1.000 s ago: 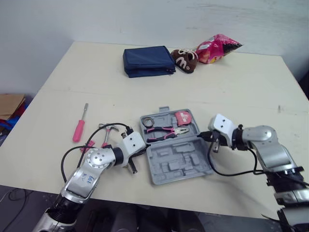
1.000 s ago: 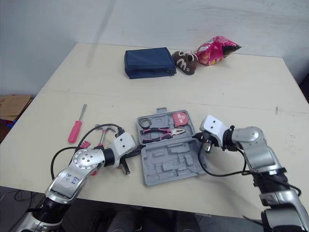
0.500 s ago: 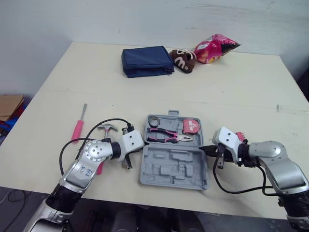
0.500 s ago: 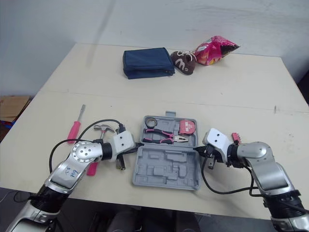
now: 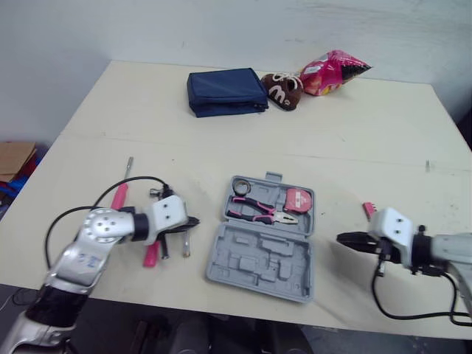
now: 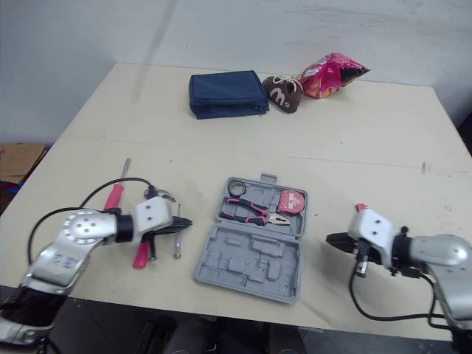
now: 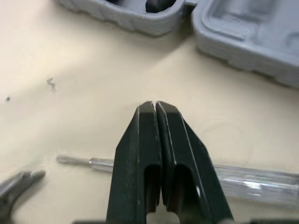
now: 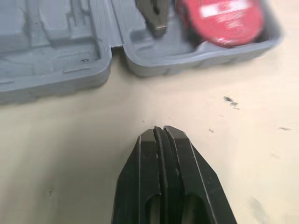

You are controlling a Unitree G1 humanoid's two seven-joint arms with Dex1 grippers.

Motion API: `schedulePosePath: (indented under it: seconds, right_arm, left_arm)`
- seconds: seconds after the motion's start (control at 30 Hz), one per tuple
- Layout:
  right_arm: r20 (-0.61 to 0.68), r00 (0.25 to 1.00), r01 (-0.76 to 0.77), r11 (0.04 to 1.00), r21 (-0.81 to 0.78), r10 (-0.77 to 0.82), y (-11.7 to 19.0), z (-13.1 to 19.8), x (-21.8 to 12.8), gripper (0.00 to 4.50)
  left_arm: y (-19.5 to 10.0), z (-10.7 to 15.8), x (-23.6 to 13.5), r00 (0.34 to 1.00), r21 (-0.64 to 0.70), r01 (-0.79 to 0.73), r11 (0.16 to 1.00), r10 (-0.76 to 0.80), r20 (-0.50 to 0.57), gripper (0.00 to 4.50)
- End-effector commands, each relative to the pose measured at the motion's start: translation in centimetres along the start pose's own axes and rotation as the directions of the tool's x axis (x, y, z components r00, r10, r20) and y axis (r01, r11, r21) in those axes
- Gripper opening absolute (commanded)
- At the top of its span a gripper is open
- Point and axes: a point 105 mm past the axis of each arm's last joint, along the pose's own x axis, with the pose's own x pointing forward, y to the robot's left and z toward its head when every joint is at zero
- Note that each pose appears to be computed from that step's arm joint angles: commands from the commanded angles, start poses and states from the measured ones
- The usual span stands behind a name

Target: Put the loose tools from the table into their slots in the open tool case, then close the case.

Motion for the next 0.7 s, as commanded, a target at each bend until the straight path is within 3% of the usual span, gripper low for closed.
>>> schedulePosePath:
  seconds: [0.03, 0.07, 0.1, 0.13, 0.2, 0.3, 0.33, 0.4, 0.43, 0.53, 0.7]
  right_arm:
    - [0.080, 0.992, 0.096, 0.994, 0.053, -0.100, -0.9, 1.1, -4.4, 0.75]
    - [0.074, 0.988, 0.136, 0.990, 0.032, -0.138, -1.0, 0.8, -5.3, 0.95]
    - [0.060, 0.986, 0.155, 0.988, 0.013, -0.155, -1.0, 0.4, -5.9, 1.57]
    - [0.044, 0.982, 0.182, 0.983, 0.000, -0.182, -0.9, -0.1, -6.8, 1.87]
    - [-0.005, 0.967, 0.256, 0.967, 0.019, -0.256, -1.3, -1.9, -8.8, 2.98]
    - [-0.006, 0.961, 0.277, 0.960, 0.035, -0.277, -1.3, -3.5, -10.5, 4.30]
    - [0.003, 0.953, 0.301, 0.953, 0.032, -0.301, -1.6, -3.8, -11.0, 4.50]
    - [0.007, 0.932, 0.362, 0.932, 0.009, -0.362, -2.2, -4.5, -12.4, 4.50]
    - [0.006, 0.915, 0.403, 0.915, -0.002, -0.403, -2.7, -4.9, -13.2, 4.50]
    - [-0.017, 0.860, 0.511, 0.860, 0.014, -0.510, -4.0, -6.0, -15.2, 4.50]
    - [-0.036, 0.879, 0.477, 0.878, 0.039, -0.476, -2.9, -7.6, -16.0, 4.50]
  left_arm:
    - [2.0, 0.6, -4.9, 0.986, -0.042, -0.122, 0.992, 0.125, 0.109, 0.00]
    - [2.5, 0.2, -6.5, 0.977, -0.091, -0.162, 0.983, 0.173, 0.129, 0.26]
    - [2.8, -0.3, -7.7, 0.969, -0.116, -0.198, 0.973, 0.212, 0.129, 0.58]
    - [3.3, -1.4, -9.6, 0.959, -0.147, -0.252, 0.957, 0.267, 0.098, 0.81]
    - [3.9, -4.7, -14.0, 0.916, -0.211, -0.392, 0.896, 0.401, 0.001, 1.69]
    - [3.7, -9.0, -18.8, 0.846, -0.246, -0.533, 0.809, 0.515, -0.139, 2.92]
    - [3.6, -9.9, -20.0, 0.824, -0.249, -0.567, 0.785, 0.541, -0.170, 3.33]
    - [3.6, -11.7, -23.4, 0.746, -0.275, -0.665, 0.694, 0.620, -0.243, 4.19]
    - [3.5, -12.4, -25.2, 0.700, -0.281, -0.714, 0.642, 0.658, -0.277, 4.40]
    - [2.9, -13.6, -28.3, 0.616, -0.291, -0.787, 0.544, 0.714, -0.331, 4.40]
    - [2.5, -14.0, -30.0, 0.563, -0.287, -0.825, 0.487, 0.746, -0.354, 4.40]
